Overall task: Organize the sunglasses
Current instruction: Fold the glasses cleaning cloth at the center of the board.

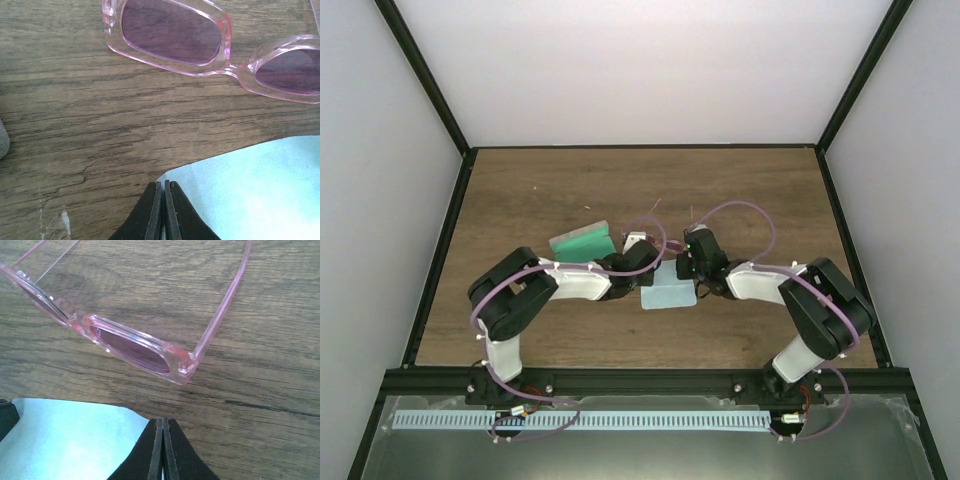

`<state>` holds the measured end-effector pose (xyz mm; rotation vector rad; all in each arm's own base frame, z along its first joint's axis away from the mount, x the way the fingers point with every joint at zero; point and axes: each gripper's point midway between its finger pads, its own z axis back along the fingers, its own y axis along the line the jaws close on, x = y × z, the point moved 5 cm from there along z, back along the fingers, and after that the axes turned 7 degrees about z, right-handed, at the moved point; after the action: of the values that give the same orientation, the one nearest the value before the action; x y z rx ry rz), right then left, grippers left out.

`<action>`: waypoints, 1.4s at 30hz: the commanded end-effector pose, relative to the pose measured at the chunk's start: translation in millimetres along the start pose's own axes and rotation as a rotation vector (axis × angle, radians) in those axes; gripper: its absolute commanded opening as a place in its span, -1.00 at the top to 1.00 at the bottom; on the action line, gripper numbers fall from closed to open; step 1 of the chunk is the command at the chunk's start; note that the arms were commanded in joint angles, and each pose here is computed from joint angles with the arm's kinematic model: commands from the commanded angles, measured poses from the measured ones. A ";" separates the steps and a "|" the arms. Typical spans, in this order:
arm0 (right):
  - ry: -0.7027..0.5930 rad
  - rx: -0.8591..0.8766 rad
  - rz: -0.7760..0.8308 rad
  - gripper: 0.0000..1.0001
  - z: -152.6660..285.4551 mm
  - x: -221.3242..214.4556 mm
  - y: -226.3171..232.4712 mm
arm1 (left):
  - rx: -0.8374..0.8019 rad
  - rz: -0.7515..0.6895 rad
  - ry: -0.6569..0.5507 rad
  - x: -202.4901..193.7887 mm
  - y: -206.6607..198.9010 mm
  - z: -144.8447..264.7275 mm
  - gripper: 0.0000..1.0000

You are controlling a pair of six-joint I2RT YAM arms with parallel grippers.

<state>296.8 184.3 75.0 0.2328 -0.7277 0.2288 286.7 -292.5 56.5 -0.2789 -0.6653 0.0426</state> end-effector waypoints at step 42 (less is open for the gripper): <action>-0.063 -0.008 0.001 0.98 27.0 -2.6 8.7 | -0.114 0.012 -0.044 -2.2 -3.6 37.1 0.91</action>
<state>277.8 184.6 89.1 0.2416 -0.7721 0.2253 264.4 -286.6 74.7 -0.3624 -0.6909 0.0189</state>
